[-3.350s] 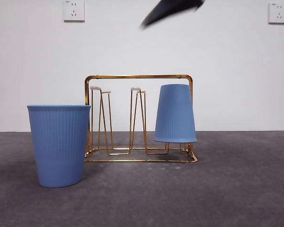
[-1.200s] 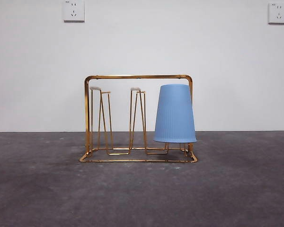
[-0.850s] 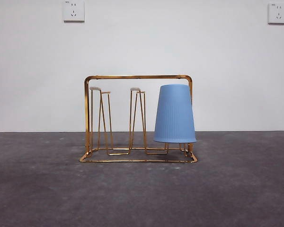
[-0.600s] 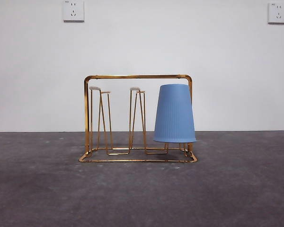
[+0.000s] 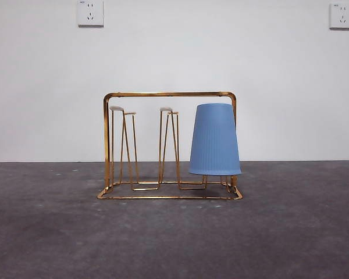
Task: Pick up cup 1,put cup 1 in the cup rack,pick up cup 2,put cup 2 in the cup rack
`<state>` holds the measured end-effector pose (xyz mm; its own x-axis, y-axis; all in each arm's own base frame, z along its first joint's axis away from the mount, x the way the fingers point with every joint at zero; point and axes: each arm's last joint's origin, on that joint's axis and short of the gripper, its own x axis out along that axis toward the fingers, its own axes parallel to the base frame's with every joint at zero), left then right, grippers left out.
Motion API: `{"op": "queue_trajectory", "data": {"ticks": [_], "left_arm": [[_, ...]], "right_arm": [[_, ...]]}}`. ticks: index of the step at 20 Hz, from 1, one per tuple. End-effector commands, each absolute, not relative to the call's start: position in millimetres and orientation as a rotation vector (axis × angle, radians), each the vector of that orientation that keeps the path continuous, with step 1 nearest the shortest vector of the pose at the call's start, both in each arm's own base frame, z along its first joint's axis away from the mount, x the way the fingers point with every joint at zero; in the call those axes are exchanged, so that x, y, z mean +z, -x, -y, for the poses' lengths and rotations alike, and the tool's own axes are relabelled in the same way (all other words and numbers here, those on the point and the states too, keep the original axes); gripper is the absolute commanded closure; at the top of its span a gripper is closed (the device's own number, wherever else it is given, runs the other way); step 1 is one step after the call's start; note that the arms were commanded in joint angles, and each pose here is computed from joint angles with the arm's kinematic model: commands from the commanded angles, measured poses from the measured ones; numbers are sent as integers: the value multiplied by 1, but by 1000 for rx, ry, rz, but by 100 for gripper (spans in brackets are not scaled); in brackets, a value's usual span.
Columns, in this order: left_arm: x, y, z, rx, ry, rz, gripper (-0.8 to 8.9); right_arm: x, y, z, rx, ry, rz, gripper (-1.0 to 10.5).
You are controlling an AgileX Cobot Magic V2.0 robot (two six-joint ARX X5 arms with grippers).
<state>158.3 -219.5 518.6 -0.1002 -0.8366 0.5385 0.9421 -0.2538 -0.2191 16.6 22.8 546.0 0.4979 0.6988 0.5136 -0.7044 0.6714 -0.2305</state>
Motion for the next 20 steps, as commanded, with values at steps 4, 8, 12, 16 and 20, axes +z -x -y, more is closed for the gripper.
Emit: {"op": "queue_trajectory", "data": {"ticks": [4,8,12,16,20], "left_arm": [[516,-163,227,-1768,780,225,341],[516,-163,228,-1795,808,264,341],[517,-163,227,-1797,814,271,341],[518,-162,226,-1807,821,291,342],[518,-162,225,-1812,820,295,429]], "right_arm": [[548,-28,-37,866,5,630,963],[549,-40,-51,871,14,608,963],[548,-52,-66,885,25,589,963],[545,-64,-80,903,42,553,963],[545,-64,-80,902,42,553,963]]}}
